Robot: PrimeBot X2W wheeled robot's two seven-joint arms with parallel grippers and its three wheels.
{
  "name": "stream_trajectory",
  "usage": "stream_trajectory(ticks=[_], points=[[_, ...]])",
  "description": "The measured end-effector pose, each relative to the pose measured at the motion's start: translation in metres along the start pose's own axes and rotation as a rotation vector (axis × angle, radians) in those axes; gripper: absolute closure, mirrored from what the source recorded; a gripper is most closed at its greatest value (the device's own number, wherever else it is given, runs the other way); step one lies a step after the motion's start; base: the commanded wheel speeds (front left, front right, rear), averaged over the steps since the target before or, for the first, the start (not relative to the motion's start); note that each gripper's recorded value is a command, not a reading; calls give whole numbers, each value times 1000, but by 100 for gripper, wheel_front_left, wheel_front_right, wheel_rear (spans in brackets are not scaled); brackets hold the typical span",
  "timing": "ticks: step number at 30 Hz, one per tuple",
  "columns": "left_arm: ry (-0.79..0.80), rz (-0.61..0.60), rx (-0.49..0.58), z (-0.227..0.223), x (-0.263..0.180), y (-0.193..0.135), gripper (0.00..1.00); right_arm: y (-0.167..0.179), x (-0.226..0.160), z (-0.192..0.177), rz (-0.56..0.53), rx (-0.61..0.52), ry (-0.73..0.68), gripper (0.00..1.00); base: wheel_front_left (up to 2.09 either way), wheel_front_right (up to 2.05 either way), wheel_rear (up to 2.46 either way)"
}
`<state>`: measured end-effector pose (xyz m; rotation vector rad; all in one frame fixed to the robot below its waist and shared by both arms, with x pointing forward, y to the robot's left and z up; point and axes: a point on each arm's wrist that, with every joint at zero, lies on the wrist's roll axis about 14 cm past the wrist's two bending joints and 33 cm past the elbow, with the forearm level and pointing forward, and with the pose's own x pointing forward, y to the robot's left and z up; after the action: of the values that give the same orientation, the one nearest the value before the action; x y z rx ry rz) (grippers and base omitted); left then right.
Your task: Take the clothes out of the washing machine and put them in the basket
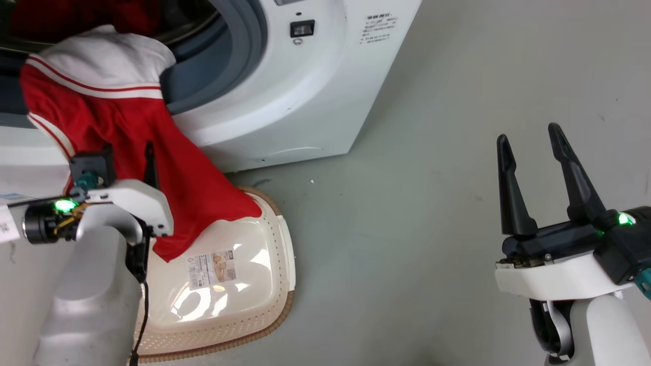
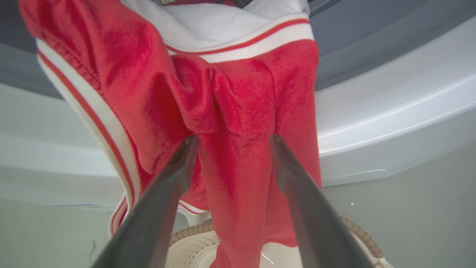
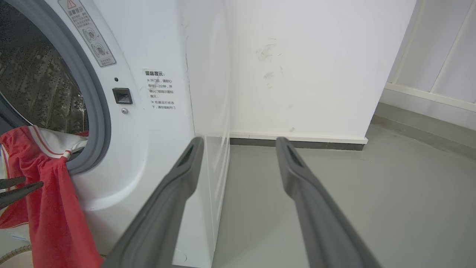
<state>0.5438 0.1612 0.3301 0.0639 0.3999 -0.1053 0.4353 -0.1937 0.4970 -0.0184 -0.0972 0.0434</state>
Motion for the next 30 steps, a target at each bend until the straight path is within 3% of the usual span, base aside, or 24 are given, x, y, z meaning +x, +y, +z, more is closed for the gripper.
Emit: stream_trajectory(ticks=[16,18,30], points=[[65,3,-1,-28,45,-4,0,-13,10,-32,-30,-10,69,0,0,0,0],[63,0,-8,-27,45,-4,100,-12,10,-32,-29,-9,68,0,0,0,0],[20,-9,-28,-8,26,-7,100,-6,9,-17,-11,-2,32,0,0,0,0]])
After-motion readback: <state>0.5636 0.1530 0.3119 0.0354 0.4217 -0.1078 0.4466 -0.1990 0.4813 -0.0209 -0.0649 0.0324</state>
